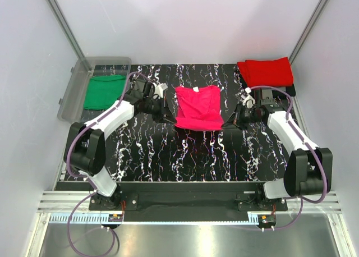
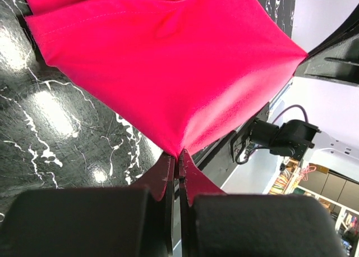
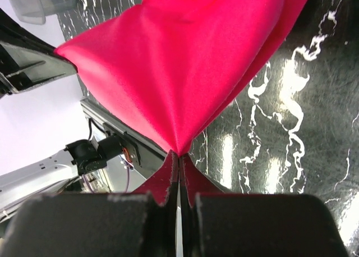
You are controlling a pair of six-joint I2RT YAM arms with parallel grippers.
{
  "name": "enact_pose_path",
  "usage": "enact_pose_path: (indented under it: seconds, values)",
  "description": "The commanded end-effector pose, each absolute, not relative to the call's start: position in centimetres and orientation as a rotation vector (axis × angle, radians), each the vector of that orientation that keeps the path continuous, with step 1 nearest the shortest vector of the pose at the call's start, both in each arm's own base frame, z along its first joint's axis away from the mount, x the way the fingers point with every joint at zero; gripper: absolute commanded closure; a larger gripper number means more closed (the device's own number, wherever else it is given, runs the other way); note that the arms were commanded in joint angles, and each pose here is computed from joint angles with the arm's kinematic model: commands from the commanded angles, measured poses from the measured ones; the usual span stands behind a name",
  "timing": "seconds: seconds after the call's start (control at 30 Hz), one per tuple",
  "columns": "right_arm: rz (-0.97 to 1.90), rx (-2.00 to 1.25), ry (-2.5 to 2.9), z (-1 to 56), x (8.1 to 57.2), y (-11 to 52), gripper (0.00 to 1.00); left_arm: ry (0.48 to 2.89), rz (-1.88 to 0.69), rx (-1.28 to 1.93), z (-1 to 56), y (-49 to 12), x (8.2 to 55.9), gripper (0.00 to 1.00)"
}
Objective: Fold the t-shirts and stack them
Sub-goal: Fold the tshirt
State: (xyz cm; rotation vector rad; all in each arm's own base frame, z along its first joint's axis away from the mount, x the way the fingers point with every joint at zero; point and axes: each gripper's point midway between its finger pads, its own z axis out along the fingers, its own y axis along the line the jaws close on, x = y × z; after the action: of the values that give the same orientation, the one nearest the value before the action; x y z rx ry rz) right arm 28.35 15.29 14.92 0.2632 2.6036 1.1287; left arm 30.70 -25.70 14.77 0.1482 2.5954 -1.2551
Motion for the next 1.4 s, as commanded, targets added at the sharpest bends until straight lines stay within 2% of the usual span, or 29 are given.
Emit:
enact_pose_path:
  seconds: [0.0,0.33,0.47,0.6,0.97,1.03,1.07,1.1,1.13,1.17,1.2,1.23,1.3,1.37]
  values:
    - [1.142,0.251,2.517,16.6,30.9,15.0,1.00,2.488,-1.220,0.221,16.7,-26.0,32.8,1.00]
    - [1.067,0.175,2.431,17.5,39.4,13.8,1.00,2.402,-1.070,0.288,17.9,-26.9,40.1,1.00]
    - [1.037,0.118,2.394,17.8,43.1,13.4,1.00,2.414,-0.989,0.305,16.4,-26.8,42.5,1.00]
    - [1.025,0.117,2.417,14.9,46.5,12.9,1.00,2.389,-0.892,0.330,15.7,-26.6,45.7,1.00]
    - [1.030,0.060,2.312,14.1,56.4,13.1,1.00,2.308,-0.674,0.339,12.7,-26.0,54.7,1.00]
    - [1.038,0.082,2.324,12.0,57.7,13.1,1.00,2.287,-0.603,0.311,12.2,-25.6,56.5,1.00]
    - [1.042,0.071,2.313,11.5,58.7,13.3,1.00,2.252,-0.577,0.294,12.9,-25.5,57.6,0.98]
    - [1.030,0.064,2.300,11.3,59.3,13.3,0.96,2.245,-0.506,0.256,12.6,-24.6,58.6,0.87]
    - [1.002,0.049,2.291,11.1,59.8,13.2,0.75,2.242,-0.475,0.239,12.0,-24.4,59.2,0.73]
    - [0.969,0.041,2.273,11.5,60.5,13.1,0.65,2.215,-0.452,0.227,12.3,-24.2,59.9,0.48]
    - [0.959,0.024,2.258,11.7,60.9,13.0,0.58,2.188,-0.395,0.212,13.1,-23.6,60.7,0.41]
    - [0.939,-0.012,2.240,12.4,61.0,12.9,0.49,2.166,-0.373,0.213,14.0,-23.6,60.9,0.38]
    - [0.904,-0.047,2.206,14.8,60.6,12.1,0.45,2.154,-0.355,0.191,15.2,-23.2,60.7,0.36]
    - [0.910,-0.068,2.227,14.7,59.3,12.2,0.42,2.140,-0.366,0.180,17.4,-22.9,59.5,0.36]
